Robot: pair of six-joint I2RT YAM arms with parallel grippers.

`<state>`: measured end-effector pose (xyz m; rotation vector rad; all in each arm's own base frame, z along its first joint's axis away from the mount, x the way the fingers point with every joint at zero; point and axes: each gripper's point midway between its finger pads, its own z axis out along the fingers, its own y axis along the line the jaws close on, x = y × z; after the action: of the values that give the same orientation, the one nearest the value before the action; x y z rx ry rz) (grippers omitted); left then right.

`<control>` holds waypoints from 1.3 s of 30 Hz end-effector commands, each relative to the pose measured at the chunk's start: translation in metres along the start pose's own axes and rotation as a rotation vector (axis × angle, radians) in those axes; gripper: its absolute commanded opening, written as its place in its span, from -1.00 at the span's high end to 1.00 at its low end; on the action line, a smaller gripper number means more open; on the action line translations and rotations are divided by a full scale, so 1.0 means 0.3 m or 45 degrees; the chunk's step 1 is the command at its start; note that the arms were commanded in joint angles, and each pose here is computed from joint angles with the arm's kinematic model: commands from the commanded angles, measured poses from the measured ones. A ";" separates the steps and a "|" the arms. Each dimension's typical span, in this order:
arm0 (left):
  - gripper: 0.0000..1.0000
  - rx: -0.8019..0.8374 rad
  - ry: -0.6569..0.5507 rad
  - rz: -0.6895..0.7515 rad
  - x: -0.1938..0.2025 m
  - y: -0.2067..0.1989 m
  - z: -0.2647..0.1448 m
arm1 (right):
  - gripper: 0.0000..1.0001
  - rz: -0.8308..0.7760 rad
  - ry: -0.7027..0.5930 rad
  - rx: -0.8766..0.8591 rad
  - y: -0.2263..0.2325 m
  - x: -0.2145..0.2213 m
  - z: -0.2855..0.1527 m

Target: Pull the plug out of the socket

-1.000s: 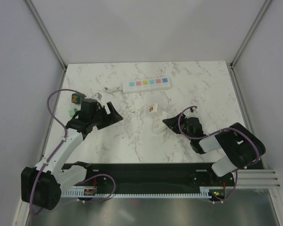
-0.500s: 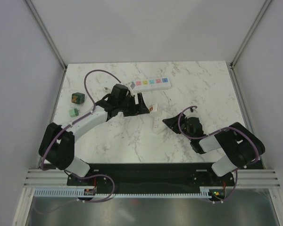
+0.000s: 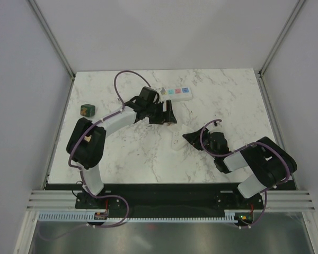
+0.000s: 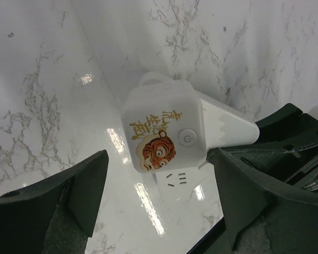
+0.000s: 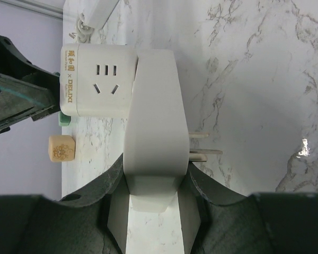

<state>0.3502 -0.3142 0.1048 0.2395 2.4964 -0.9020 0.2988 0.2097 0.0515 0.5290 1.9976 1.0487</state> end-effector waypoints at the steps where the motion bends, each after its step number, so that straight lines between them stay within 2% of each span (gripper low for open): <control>1: -0.73 0.069 0.023 0.042 -0.020 -0.055 0.030 | 1.00 -0.168 0.114 0.324 -0.258 0.088 -0.062; 4: -0.71 0.087 0.037 0.057 -0.014 -0.087 0.053 | 1.00 -0.166 0.114 0.326 -0.260 0.090 -0.063; 6: -0.62 0.084 0.049 0.059 -0.004 -0.094 0.073 | 1.00 -0.165 0.114 0.322 -0.257 0.089 -0.061; 7: -0.54 0.085 0.050 0.053 -0.003 -0.096 0.078 | 1.00 -0.165 0.118 0.321 -0.258 0.091 -0.062; 8: -0.38 0.080 0.065 0.043 0.006 -0.089 0.093 | 1.00 -0.165 0.117 0.322 -0.259 0.091 -0.063; 9: -0.33 0.077 0.073 0.036 0.011 -0.087 0.100 | 1.00 -0.167 0.116 0.320 -0.257 0.090 -0.061; 13: -0.30 0.054 0.093 0.001 0.028 -0.068 0.132 | 1.00 -0.167 0.117 0.322 -0.258 0.090 -0.060; 17: -0.42 0.043 0.097 -0.009 0.027 -0.062 0.154 | 1.00 -0.167 0.120 0.320 -0.257 0.092 -0.059; 22: -0.39 0.037 0.118 -0.036 0.043 -0.060 0.184 | 1.00 -0.169 0.119 0.318 -0.256 0.091 -0.059; 25: -0.14 0.020 0.112 -0.064 0.048 -0.051 0.193 | 1.00 -0.167 0.119 0.318 -0.256 0.091 -0.059; 26: 0.12 0.006 0.104 -0.070 0.047 -0.046 0.193 | 1.00 -0.168 0.120 0.317 -0.255 0.092 -0.059; 27: 0.27 -0.014 0.090 -0.071 0.044 -0.043 0.189 | 1.00 -0.167 0.117 0.319 -0.256 0.090 -0.059; 28: 0.55 -0.063 0.053 -0.058 0.039 -0.036 0.183 | 1.00 -0.167 0.120 0.322 -0.259 0.092 -0.059; 30: 0.87 -0.102 0.014 -0.027 0.032 -0.041 0.175 | 1.00 -0.167 0.117 0.322 -0.258 0.090 -0.059; 31: 0.95 -0.150 -0.012 0.002 0.038 -0.039 0.178 | 1.00 -0.167 0.117 0.322 -0.258 0.090 -0.059; 36: 0.95 -0.323 -0.108 0.247 0.030 -0.051 0.150 | 1.00 -0.167 0.117 0.326 -0.261 0.091 -0.058; 39: 0.96 -0.225 -0.064 0.208 0.039 -0.092 0.148 | 1.00 -0.168 0.115 0.326 -0.260 0.089 -0.058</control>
<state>0.3583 -0.3593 0.0799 0.2337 2.4743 -0.6479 0.2983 0.2031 0.0475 0.5774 1.9965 1.0453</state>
